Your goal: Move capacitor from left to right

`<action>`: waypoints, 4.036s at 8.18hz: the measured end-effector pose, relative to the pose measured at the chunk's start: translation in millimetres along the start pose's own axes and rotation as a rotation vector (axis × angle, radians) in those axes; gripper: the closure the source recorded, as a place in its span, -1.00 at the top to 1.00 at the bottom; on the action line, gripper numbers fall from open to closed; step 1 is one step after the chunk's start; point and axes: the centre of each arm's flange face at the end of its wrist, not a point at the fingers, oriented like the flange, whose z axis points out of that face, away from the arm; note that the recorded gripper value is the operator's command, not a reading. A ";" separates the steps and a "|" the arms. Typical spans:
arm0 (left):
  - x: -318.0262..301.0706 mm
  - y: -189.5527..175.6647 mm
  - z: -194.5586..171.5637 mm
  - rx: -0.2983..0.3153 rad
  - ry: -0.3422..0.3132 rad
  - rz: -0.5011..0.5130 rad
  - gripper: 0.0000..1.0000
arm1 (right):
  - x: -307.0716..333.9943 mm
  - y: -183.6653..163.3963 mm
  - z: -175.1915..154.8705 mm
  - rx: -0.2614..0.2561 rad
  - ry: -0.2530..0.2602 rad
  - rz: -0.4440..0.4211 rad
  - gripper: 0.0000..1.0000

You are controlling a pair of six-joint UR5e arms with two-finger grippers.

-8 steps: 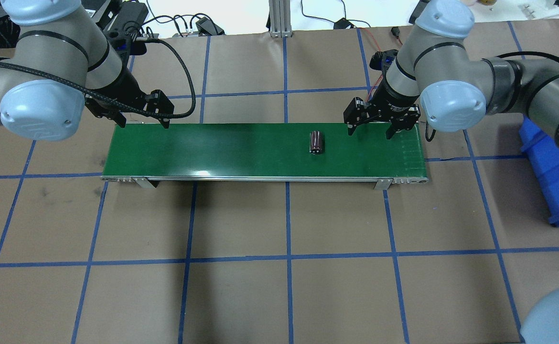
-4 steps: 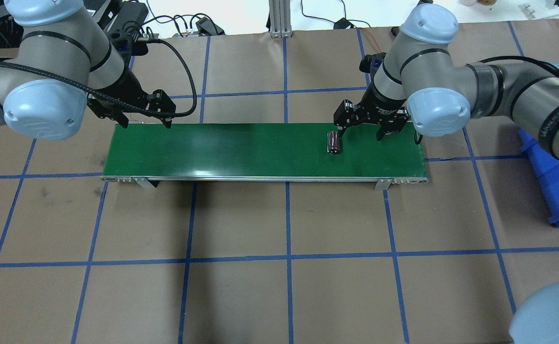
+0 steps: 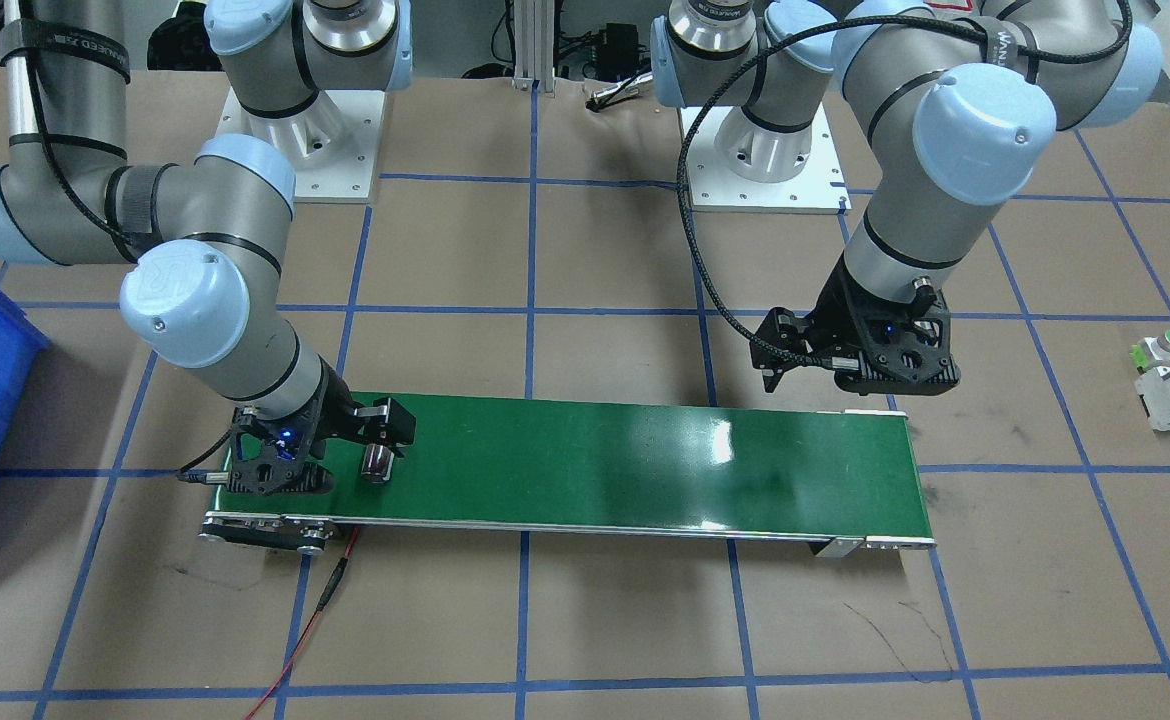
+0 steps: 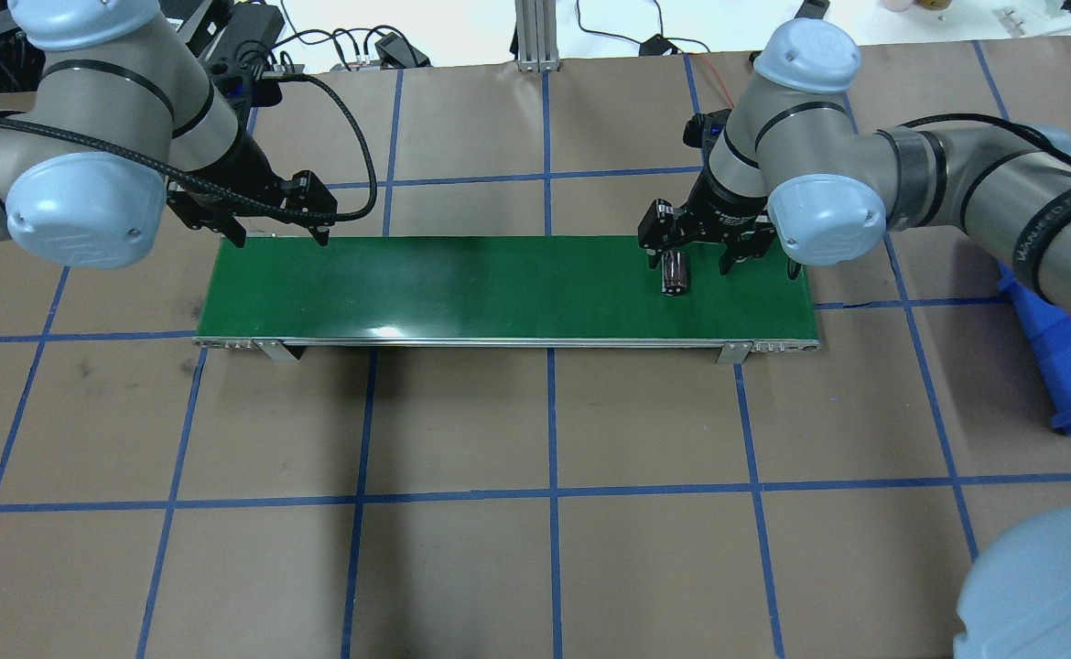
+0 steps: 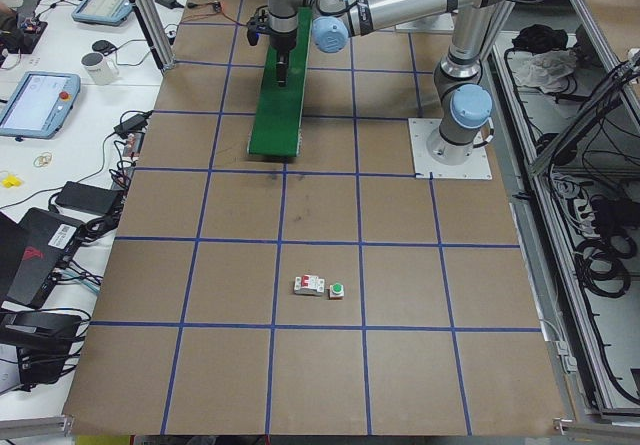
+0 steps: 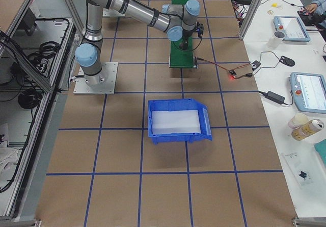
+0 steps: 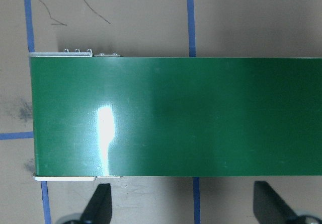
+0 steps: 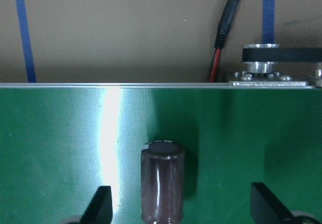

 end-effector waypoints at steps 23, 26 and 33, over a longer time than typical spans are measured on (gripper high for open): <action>10.3 4.9 -1.3 -0.007 -0.007 0.012 1.00 | 468.2 46.0 -154.0 0.069 0.318 -0.205 1.00; 12.7 5.6 -0.8 -0.008 -0.007 0.018 1.00 | 335.7 65.1 -247.6 0.094 0.252 -0.158 1.00; 17.3 7.2 -3.7 -0.006 -0.011 0.039 1.00 | 35.0 91.9 -280.9 0.135 0.244 -0.118 1.00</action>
